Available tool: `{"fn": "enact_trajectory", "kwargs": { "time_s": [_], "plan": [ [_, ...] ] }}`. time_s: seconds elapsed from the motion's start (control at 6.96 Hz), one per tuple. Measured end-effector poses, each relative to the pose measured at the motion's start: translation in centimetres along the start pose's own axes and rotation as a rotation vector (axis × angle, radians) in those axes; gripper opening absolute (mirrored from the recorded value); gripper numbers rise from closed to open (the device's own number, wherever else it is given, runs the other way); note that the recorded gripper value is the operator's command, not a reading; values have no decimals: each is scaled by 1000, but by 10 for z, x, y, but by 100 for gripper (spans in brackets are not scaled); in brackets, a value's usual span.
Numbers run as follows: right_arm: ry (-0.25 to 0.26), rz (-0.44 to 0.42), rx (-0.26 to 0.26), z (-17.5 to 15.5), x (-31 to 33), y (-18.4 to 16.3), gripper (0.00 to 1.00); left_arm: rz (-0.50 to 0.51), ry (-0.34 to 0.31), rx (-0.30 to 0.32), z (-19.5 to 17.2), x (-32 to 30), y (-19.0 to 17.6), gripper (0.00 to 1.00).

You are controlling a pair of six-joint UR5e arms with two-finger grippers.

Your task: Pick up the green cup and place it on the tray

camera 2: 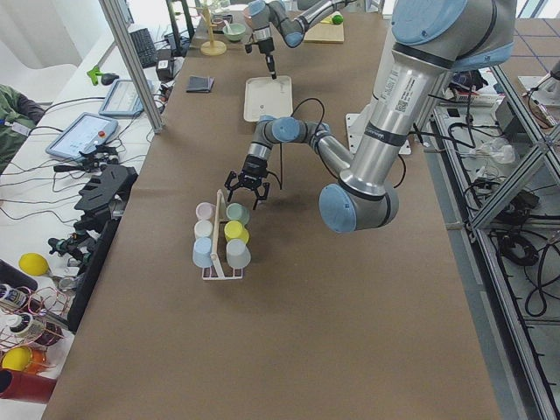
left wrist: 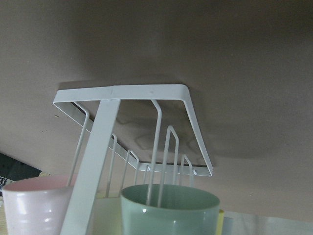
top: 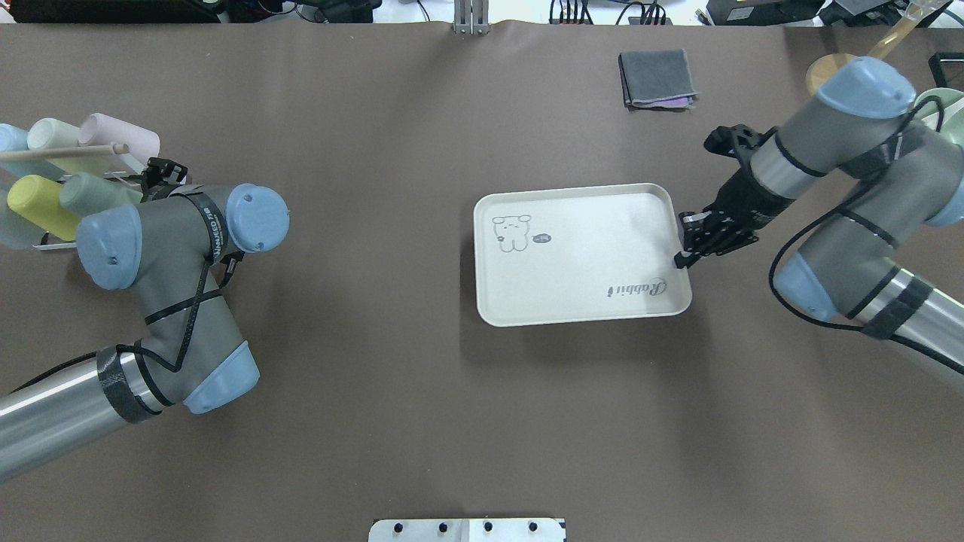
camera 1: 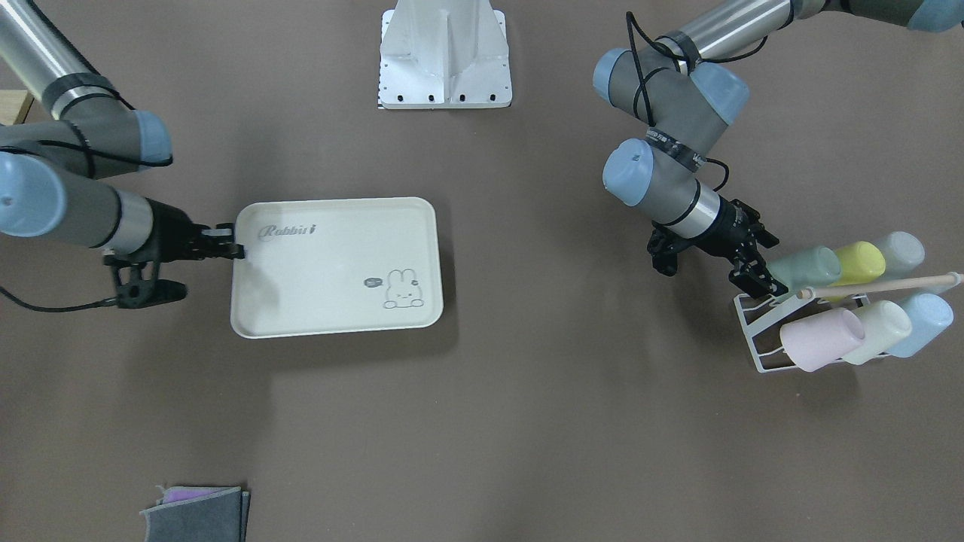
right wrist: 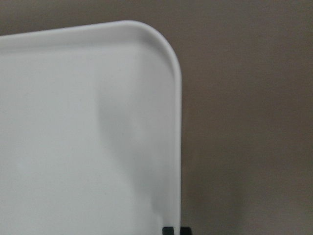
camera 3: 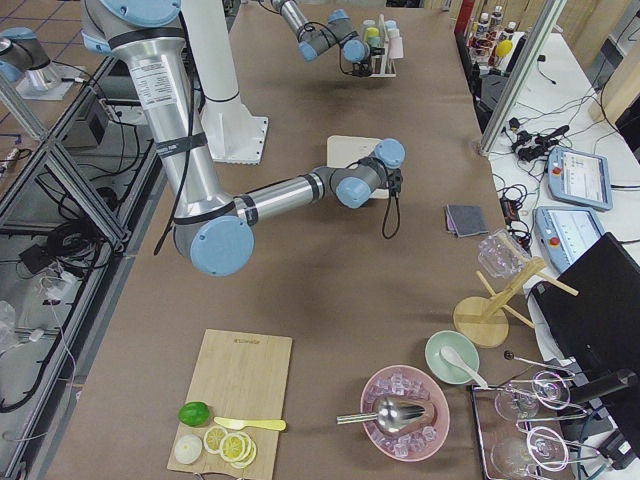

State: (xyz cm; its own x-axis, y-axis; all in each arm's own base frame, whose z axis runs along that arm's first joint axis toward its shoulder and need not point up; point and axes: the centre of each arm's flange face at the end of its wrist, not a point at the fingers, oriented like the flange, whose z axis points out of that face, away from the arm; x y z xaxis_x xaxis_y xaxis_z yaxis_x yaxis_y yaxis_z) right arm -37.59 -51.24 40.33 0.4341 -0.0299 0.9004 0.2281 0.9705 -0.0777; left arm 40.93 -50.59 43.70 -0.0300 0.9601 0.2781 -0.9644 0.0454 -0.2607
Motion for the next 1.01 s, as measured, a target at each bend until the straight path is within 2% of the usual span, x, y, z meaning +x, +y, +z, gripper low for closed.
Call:
{"fn": "enact_trajectory", "kwargs": {
  "time_s": [0.29, 0.72, 1.01],
  "plan": [
    [-8, -8, -9, 30, -68, 7, 0, -4, -1, 0, 13, 0, -3, 97],
    [13, 12, 35, 52, -110, 13, 0, -4, 4, -7, 27, 5, -1, 97],
    [14, 22, 81, 65, -126, 16, 0, -4, 5, -9, 37, 8, -4, 97]
  ]
}}
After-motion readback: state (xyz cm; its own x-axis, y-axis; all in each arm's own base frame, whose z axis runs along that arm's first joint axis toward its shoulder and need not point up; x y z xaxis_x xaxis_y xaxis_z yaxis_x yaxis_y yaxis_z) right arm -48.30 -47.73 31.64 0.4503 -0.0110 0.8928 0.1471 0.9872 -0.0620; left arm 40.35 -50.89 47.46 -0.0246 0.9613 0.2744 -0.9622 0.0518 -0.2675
